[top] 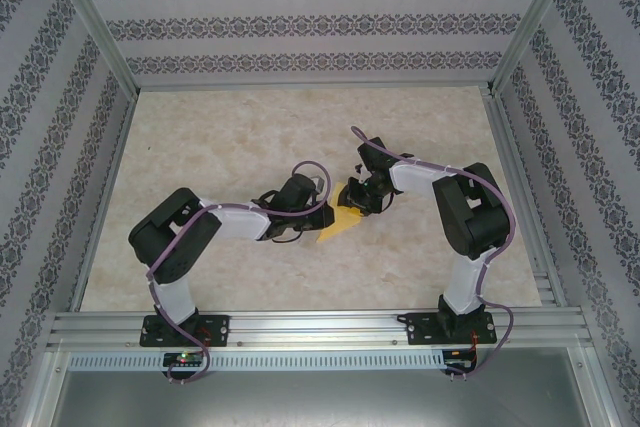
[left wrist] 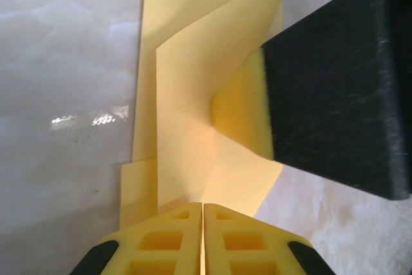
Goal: Fold a paper plane with a square sheet of paper (pick it up from the middle)
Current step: Fourth fold the wing at the center of the table.
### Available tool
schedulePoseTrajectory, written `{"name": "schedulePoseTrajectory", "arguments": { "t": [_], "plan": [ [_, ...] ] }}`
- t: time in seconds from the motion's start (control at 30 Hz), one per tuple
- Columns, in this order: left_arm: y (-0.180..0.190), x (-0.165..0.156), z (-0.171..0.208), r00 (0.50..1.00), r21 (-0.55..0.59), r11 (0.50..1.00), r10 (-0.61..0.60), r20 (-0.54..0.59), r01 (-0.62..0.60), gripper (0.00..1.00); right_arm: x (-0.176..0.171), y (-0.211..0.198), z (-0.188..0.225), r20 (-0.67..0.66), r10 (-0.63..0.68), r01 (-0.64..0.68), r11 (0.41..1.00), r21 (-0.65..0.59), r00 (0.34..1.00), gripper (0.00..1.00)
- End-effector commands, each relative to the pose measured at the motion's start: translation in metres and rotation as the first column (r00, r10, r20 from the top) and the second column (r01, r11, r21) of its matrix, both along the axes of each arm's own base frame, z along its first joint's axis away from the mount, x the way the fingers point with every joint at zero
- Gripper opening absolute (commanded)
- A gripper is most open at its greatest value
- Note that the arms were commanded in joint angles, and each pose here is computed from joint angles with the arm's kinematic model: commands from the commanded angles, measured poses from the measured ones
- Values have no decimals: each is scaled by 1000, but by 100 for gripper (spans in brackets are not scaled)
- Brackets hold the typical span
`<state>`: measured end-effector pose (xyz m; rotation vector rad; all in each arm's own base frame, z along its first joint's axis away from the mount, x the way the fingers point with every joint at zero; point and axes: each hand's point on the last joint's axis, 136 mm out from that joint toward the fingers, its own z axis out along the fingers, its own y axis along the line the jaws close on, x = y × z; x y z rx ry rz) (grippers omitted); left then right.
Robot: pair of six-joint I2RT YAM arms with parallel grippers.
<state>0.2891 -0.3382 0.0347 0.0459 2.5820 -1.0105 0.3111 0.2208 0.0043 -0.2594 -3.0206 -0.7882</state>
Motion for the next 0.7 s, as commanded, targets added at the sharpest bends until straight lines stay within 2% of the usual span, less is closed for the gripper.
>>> {"name": "schedulePoseTrajectory", "arguments": {
  "t": [0.0,0.2,0.67],
  "plan": [
    [3,3,-6,1000,29,1000,0,-4,0,9,-42,-68,-81,-149,-45,-8,941,-339,988,32],
    [6,0,-10,1000,28,1000,7,-17,-7,7,-44,-70,-83,-153,-44,-11,939,-345,987,29],
    [15,-6,-17,999,45,999,25,-39,-24,5,-43,-67,-84,-162,-25,-31,942,-334,986,31]
  ]
}}
